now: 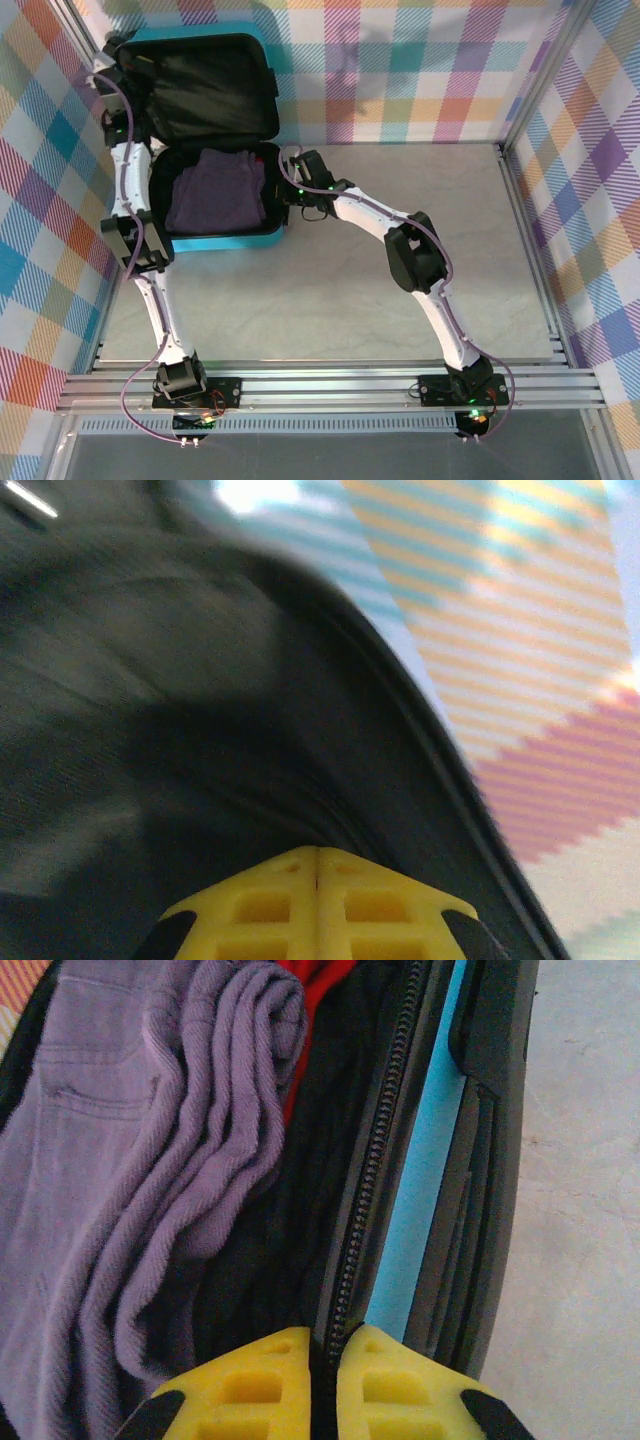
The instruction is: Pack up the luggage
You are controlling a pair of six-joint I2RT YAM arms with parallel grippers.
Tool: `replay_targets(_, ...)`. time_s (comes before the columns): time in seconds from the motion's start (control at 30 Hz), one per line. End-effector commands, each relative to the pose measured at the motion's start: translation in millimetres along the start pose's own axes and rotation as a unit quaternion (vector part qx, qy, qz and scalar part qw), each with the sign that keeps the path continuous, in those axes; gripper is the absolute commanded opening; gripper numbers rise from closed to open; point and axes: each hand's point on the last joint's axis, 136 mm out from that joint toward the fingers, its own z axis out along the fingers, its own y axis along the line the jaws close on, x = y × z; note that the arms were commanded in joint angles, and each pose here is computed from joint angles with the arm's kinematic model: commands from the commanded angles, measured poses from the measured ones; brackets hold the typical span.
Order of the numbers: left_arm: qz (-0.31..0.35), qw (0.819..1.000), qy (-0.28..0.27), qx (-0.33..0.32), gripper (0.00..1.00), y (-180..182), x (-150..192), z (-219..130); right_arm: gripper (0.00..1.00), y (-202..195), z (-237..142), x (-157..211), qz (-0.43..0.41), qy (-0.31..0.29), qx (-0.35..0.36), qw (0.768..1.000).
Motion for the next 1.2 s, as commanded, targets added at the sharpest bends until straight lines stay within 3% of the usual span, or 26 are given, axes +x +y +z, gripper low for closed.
replay_targets(0.0, 0.033, 0.996, 0.027, 0.084, 0.0, -83.1, 14.1, -15.0, 0.0, -53.6, -5.8, 45.7, 0.029, 0.071, 0.05, 0.996)
replay_targets(0.3, 0.017, 0.994, 0.036, 0.104, 0.02, -108.0, 27.2, -18.2, 0.0, -72.9, -16.1, 44.4, 0.037, 0.076, 0.056, 0.995)
replay_targets(0.47, 0.009, 0.992, 0.03, 0.119, 0.28, -125.5, 26.3, -22.7, 0.0, -82.5, -18.1, 56.5, 0.042, 0.08, 0.063, 0.994)
replay_targets(0.63, -0.013, 0.99, 0.022, 0.14, 0.42, -137.6, 20.6, -26.1, 0.0, -89.3, -16.7, 72.3, 0.05, 0.094, 0.062, 0.992)
replay_targets(0.87, -0.035, 0.996, 0.007, 0.085, 0.54, -118.9, 14.4, -21.6, 0.0, -87.8, -21.1, 82.3, 0.044, 0.094, 0.048, 0.993)
replay_targets(1.17, -0.062, 0.998, 0.003, 0.006, 0.56, -100.0, 11.7, -28.6, 0.0, -99.8, -24.7, 103.9, 0.027, 0.105, 0.065, 0.992)
